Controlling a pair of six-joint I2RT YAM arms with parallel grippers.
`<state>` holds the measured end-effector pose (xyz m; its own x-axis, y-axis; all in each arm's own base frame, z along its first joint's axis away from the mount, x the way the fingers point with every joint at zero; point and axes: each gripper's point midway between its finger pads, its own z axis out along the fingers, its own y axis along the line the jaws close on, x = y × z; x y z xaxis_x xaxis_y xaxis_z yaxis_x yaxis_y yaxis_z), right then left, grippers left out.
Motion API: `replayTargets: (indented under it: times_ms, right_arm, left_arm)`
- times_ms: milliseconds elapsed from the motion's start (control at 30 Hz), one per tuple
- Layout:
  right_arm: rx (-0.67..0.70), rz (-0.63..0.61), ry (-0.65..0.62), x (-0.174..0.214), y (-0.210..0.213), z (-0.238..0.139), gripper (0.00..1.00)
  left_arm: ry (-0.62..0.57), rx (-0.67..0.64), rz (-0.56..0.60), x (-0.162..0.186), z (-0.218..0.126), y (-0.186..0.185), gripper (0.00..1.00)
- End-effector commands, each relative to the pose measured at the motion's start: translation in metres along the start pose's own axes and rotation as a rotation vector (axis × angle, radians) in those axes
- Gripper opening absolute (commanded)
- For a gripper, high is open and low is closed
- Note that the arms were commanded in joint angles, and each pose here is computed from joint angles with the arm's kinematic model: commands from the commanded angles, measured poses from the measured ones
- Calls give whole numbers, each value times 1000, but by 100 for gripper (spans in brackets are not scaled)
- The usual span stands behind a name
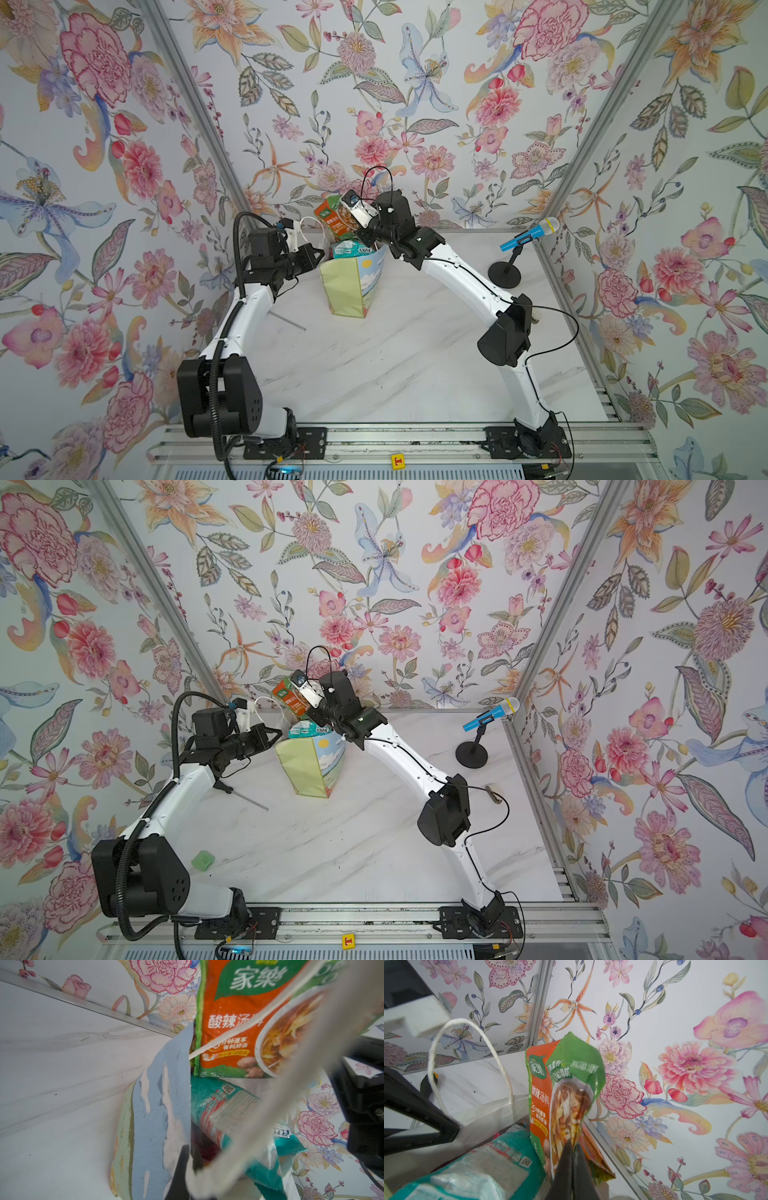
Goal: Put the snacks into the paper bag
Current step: 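Lower the noodle soup pack into the bag opening with the right gripper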
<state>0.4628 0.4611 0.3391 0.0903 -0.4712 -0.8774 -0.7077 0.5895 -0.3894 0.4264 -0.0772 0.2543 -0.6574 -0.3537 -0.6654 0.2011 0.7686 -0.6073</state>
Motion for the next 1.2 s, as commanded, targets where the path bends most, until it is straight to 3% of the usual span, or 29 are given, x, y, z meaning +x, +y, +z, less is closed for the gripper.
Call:
replayTargets:
  times_ms: [0, 200, 400, 767, 933, 1167]
  right_arm:
    - [4, -27, -28, -3, -5, -5, 5]
    - [-59, 47, -6, 12, 3, -14, 31]
    - [-82, 153, -101, -19, -11, -44, 49]
    - [-166, 318, -233, -71, -15, -83, 57]
    - [-152, 371, -133, -62, -8, -58, 56]
    - [25, 409, -13, -36, -16, -24, 56]
  left_arm:
    - [-41, 56, 43, -14, -12, -18, 0]
    - [-40, 53, 49, -16, -12, -19, 0]
    - [-38, 49, 51, -16, -13, -18, 0]
    - [-38, 50, 54, -16, -13, -20, 0]
    - [-40, 50, 53, -16, -13, -19, 0]
    - [-35, 48, 53, -14, -13, -18, 0]
